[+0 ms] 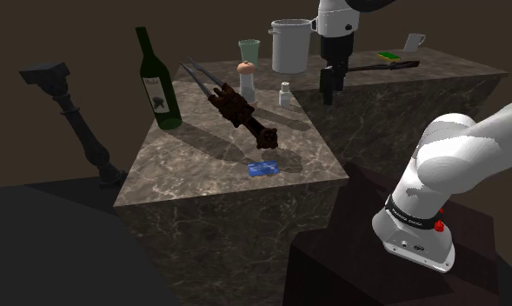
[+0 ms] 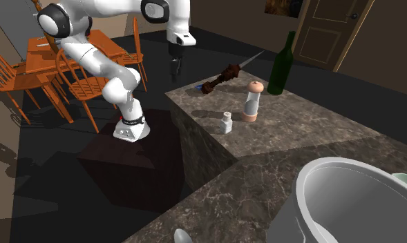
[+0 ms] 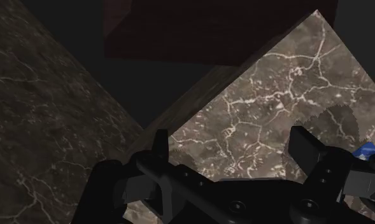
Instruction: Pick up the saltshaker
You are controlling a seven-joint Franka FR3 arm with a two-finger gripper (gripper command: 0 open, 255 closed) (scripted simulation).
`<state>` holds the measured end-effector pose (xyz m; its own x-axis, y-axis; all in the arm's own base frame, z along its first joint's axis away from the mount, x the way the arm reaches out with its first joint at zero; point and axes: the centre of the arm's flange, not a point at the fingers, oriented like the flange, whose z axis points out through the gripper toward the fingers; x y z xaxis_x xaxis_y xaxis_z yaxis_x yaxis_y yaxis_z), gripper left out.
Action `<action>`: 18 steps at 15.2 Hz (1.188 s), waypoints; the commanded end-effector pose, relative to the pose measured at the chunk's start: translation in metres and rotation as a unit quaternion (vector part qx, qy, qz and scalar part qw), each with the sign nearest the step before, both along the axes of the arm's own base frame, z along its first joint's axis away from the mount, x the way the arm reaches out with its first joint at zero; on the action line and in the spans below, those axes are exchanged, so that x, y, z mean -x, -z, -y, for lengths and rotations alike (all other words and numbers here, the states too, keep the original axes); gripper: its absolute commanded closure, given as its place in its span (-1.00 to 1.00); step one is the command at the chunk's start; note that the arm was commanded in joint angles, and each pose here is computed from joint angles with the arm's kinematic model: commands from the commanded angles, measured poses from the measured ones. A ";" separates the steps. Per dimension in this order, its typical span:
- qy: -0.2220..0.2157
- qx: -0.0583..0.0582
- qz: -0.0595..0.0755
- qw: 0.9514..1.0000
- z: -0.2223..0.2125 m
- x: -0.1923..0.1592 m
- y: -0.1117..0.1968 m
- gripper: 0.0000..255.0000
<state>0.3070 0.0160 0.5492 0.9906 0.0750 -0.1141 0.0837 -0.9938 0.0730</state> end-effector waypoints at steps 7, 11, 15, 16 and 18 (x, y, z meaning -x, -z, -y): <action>0.007 -0.012 0.013 1.000 0.044 -0.064 0.008 -1.00; 0.011 -0.020 0.022 1.000 0.074 -0.106 0.013 -1.00; 0.015 -0.028 0.031 0.999 0.104 -0.148 0.017 -1.00; 0.016 -0.030 0.033 0.999 0.112 -0.159 0.018 -1.00; 0.019 -0.033 0.037 0.999 0.127 -0.180 0.021 -1.00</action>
